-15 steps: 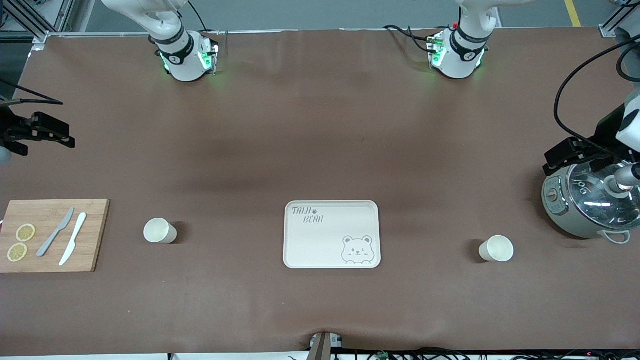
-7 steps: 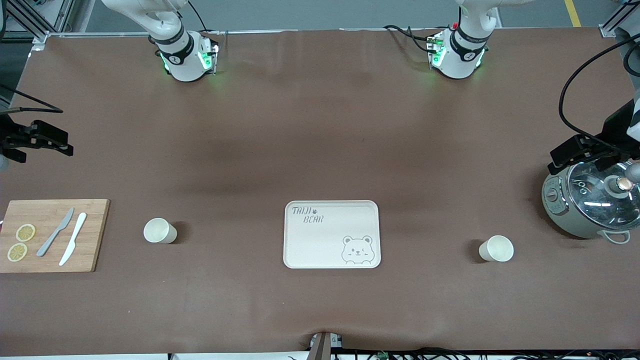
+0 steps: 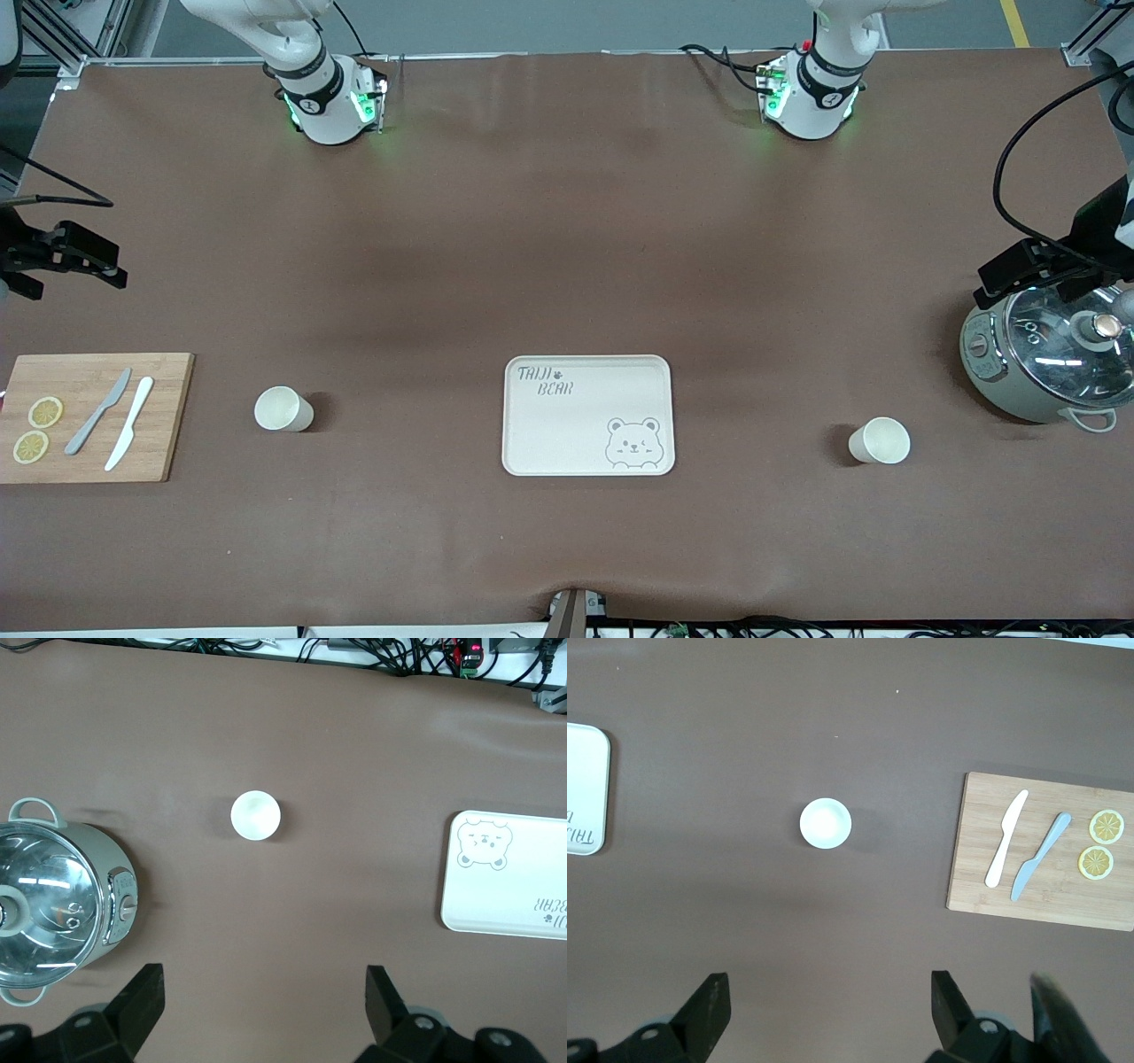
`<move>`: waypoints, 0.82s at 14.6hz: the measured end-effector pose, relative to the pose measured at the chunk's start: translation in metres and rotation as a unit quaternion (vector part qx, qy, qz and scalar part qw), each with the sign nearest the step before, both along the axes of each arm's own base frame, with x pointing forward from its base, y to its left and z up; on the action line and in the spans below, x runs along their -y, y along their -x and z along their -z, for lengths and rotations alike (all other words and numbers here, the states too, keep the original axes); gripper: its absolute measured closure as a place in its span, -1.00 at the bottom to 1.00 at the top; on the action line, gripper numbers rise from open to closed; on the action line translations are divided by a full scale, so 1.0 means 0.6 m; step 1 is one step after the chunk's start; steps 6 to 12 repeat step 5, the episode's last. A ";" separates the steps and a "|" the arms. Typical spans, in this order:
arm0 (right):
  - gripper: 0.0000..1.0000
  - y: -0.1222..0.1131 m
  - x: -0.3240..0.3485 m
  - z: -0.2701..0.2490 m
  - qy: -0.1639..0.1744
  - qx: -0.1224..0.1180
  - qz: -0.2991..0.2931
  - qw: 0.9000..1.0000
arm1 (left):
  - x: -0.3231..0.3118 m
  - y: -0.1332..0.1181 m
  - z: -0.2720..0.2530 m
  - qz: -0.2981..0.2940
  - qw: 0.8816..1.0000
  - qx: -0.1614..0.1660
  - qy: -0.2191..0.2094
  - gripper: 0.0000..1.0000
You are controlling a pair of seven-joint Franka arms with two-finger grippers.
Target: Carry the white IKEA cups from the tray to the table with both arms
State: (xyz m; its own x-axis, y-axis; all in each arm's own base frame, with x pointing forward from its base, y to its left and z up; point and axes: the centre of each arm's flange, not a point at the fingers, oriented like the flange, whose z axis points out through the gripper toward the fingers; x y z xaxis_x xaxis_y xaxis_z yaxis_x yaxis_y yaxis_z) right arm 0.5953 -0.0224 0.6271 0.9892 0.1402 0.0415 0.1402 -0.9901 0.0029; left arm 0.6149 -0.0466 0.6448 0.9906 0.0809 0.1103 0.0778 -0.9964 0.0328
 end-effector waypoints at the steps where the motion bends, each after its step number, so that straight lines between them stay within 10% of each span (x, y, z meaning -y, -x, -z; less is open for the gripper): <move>1: -1.00 0.001 0.000 -0.003 0.000 0.002 0.000 1.000 | 0.000 0.000 0.000 0.000 1.000 0.000 0.000 -1.00; 12: -1.00 0.001 -0.001 -0.006 0.000 0.007 0.010 1.000 | 0.000 0.001 0.000 0.000 1.000 -0.002 0.000 -1.00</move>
